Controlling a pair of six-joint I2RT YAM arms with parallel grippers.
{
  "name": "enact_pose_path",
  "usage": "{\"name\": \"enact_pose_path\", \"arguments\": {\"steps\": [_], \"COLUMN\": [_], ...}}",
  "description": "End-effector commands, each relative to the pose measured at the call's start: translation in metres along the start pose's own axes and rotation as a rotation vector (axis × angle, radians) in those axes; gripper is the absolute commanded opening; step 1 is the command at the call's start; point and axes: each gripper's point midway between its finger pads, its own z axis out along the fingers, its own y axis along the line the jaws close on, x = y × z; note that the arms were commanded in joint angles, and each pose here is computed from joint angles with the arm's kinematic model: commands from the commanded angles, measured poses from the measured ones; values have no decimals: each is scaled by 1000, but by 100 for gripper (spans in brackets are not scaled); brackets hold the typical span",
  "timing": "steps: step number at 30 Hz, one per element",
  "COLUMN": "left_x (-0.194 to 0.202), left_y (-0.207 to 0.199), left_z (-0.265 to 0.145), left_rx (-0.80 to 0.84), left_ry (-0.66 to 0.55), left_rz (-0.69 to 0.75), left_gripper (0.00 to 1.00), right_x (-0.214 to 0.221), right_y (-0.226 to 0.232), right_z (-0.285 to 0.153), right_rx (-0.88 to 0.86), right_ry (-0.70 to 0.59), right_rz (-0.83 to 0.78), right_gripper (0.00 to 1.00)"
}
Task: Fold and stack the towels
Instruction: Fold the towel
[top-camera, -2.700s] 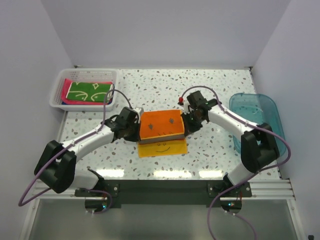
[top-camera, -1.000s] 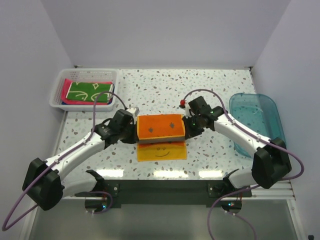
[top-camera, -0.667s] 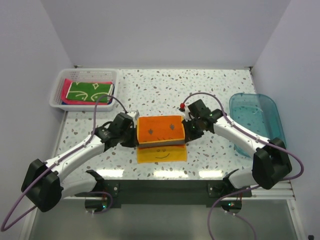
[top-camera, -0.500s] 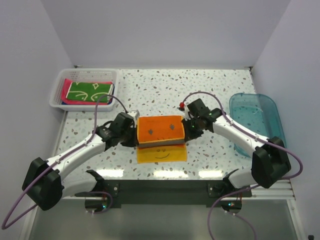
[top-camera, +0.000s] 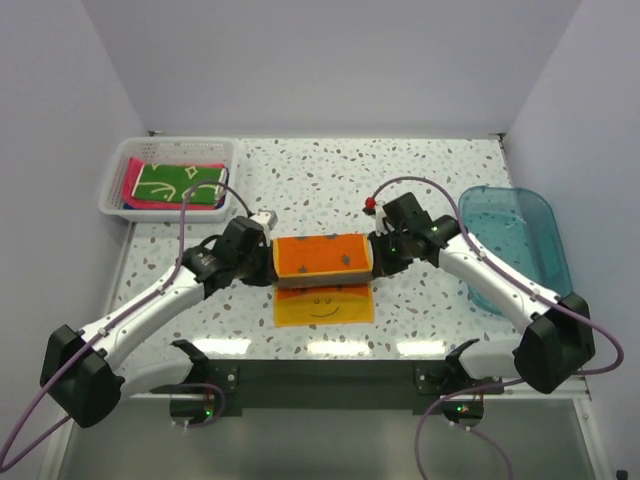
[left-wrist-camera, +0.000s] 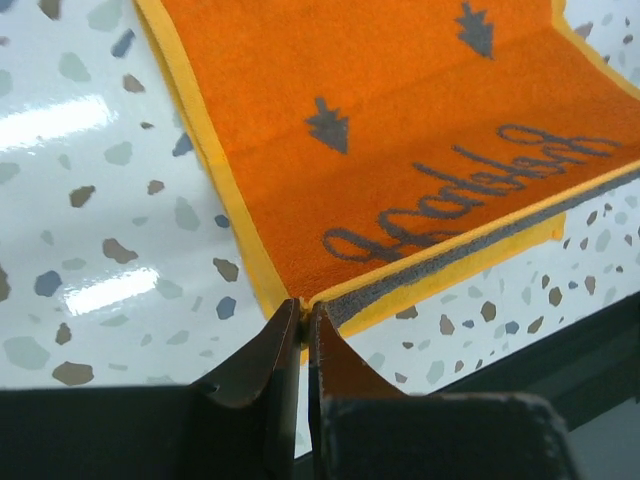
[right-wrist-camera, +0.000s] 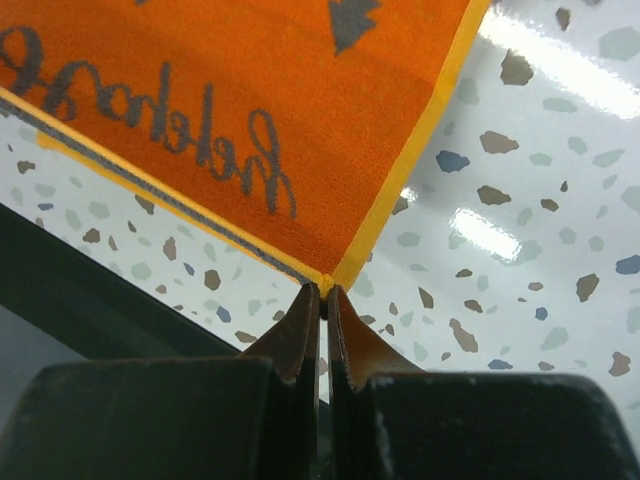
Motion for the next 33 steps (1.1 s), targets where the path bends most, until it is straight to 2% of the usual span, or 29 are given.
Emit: {"name": "enact_pose_path", "arguments": {"steps": [1, 6, 10, 12, 13, 15, 16, 17, 20, 22, 27, 30, 33], "left_x": [45, 70, 84, 87, 90, 90, 90, 89, 84, 81, 71, 63, 55], "left_y": [17, 32, 35, 35, 35, 33, 31, 26, 19, 16, 6, 7, 10], "left_z": [12, 37, 48, 48, 47, 42, 39, 35, 22, 15, 6, 6, 13], "left_rx": [-26, -71, -79, -74, -72, -56, -46, -23, 12, 29, 70, 49, 3], "left_ry": [125, 173, 209, 215, 221, 218, 216, 204, 177, 156, 119, 99, 92], "left_rz": [-1, -16, -16, -11, -11, -14, -15, -24, -45, -60, -89, -100, -118], "left_gripper": [4, 6, 11, 14, 18, 28, 42, 48, 60, 62, 63, 62, 60], "right_x": [37, 50, 61, 67, 72, 77, 82, 82, 86, 92, 97, 89, 69], "right_y": [-15, -20, -17, -14, -11, -6, -2, 2, 18, 34, 50, 37, 36], "right_z": [16, 50, 66, 68, 69, 66, 64, 59, 43, 29, 2, 5, 16], "right_rx": [42, 38, 15, 0, -13, -32, -53, -66, -130, -207, -305, -215, -183], "right_ry": [103, 143, 188, 215, 231, 246, 260, 253, 248, 264, 254, 221, 146], "right_rz": [36, 61, 60, 57, 52, 51, 55, 53, 44, 30, -30, -29, 11], "right_gripper": [0, 0, 0, 4, 6, 20, 26, 32, 37, 44, 48, 46, 40]}}
